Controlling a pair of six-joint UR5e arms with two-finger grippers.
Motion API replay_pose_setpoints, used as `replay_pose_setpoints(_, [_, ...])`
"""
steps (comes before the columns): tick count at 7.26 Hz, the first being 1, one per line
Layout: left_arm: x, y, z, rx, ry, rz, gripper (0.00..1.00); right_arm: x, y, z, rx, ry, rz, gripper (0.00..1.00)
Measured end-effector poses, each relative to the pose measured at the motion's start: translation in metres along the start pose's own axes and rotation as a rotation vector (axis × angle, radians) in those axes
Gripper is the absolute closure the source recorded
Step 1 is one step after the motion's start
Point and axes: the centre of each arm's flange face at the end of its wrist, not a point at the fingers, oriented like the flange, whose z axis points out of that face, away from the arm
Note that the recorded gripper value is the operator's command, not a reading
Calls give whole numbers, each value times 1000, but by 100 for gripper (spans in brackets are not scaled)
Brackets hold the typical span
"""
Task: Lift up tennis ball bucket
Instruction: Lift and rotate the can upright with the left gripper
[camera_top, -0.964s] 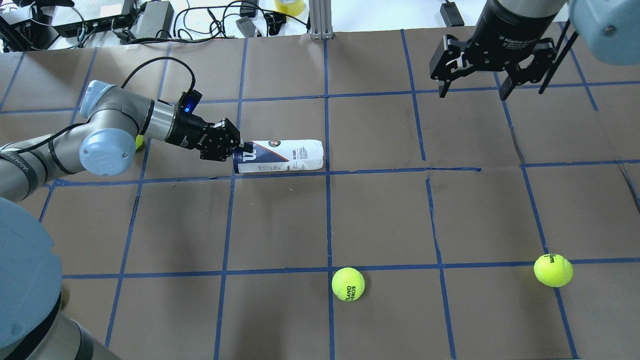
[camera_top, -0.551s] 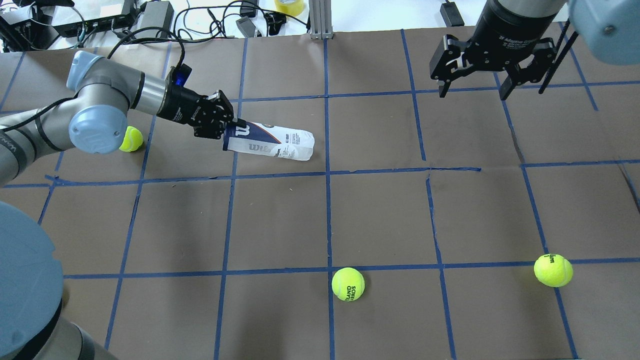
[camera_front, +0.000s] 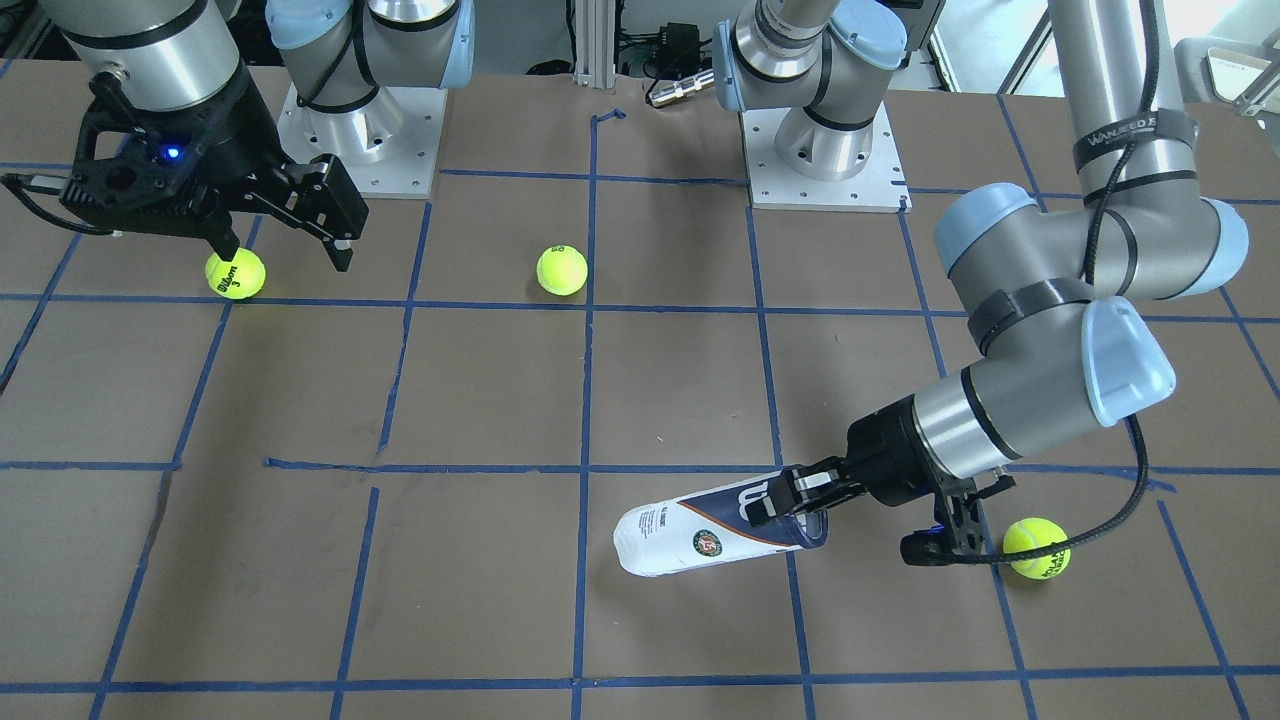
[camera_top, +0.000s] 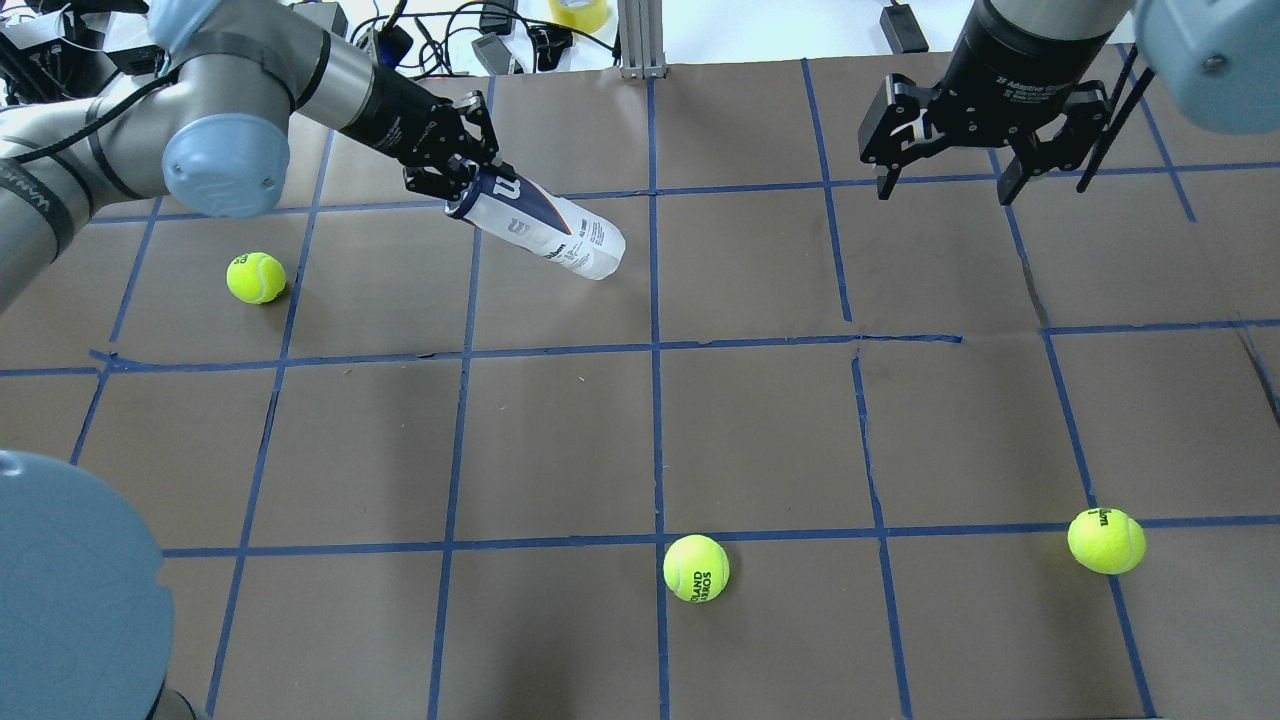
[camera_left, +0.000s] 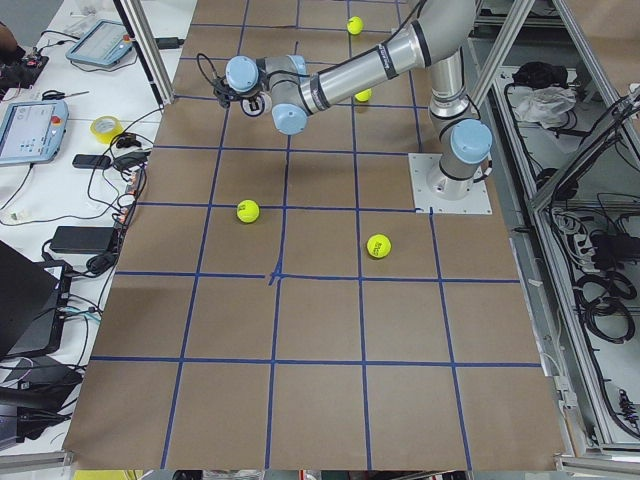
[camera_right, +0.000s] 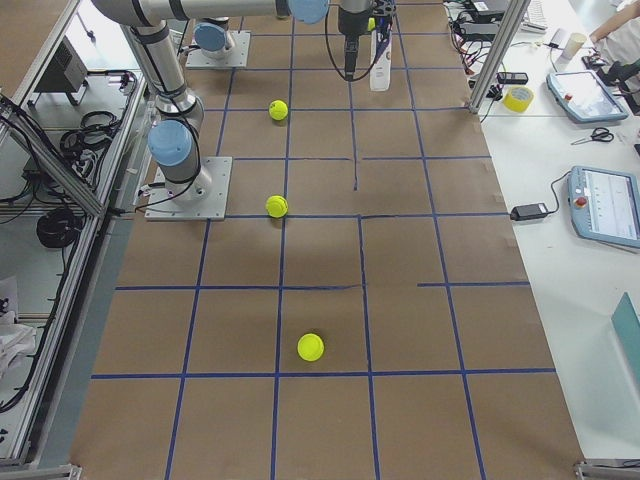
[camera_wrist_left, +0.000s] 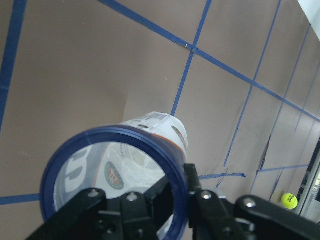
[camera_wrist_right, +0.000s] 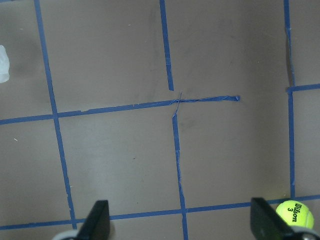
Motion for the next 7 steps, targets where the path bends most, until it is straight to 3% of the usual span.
replay_pose_setpoints(3, [55,15,9,96,-266,225,100,15,-6,2,0,-9,21,0])
replay_pose_setpoints(6, [80,35,32,97,-421,399,100,37,-10,-2,-1,-19,66,0])
replay_pose_setpoints(7, [86,41,39,90,-448,426,82,37,-7,-6,4,-21,72,0])
